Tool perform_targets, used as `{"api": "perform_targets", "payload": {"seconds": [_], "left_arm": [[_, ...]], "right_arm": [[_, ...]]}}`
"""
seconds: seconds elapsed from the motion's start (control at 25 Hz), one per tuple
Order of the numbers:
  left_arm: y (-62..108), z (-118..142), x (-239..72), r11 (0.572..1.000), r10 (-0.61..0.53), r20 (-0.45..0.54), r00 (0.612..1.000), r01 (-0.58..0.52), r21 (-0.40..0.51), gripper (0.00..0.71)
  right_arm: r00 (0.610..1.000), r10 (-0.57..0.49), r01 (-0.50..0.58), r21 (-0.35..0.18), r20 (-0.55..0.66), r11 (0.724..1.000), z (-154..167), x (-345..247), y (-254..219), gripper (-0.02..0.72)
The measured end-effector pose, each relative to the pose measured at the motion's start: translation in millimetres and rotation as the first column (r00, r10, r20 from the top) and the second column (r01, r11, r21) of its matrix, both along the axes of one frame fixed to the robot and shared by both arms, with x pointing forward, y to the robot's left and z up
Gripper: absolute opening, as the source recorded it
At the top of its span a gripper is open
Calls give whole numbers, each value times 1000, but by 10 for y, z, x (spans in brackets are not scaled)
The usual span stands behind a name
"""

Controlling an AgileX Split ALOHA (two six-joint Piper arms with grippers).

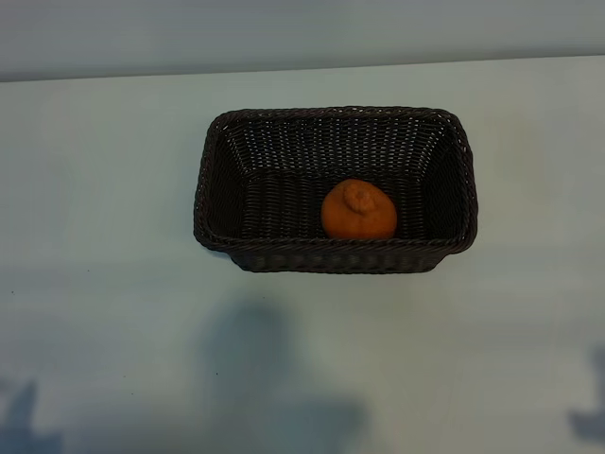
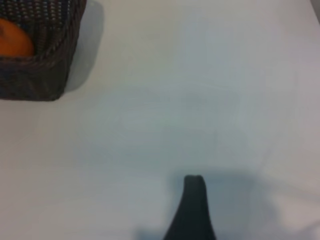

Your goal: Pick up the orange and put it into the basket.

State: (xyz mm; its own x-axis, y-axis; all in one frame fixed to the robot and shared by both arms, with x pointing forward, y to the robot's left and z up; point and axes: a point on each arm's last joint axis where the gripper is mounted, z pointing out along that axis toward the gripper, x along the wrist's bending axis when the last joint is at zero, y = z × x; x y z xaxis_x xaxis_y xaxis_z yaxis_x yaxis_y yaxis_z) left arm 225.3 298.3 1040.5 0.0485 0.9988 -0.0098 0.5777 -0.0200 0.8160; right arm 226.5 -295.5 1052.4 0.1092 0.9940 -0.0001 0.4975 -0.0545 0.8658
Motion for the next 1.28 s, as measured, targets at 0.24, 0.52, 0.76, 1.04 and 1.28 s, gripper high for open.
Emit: {"api": "perform_targets", "payload": {"seconds": [0.24,0.52,0.76,1.04,1.28], "left_arm": [[0,0,0,1000,0,0,1000,0,0,593],[0,0,0,1000,0,0,1000,0,0,593],[0,0,0,1000,0,0,1000,0,0,593],[0,0,0,1000,0,0,1000,0,0,593],[0,0,0,1000,2,0,1000,-2,-2,593]], "right_arm": [[1000,0,0,0,0,1000,0,0,0,581],[1000,-1,1,-3,22,1000,-45,61,-9,581],[999,-3,3,-7,39,1000,-39,74,-13,581],[999,-3,3,-7,39,1000,-38,74,-13,581],[999,-3,3,-8,41,1000,-37,75,-13,581]]}}
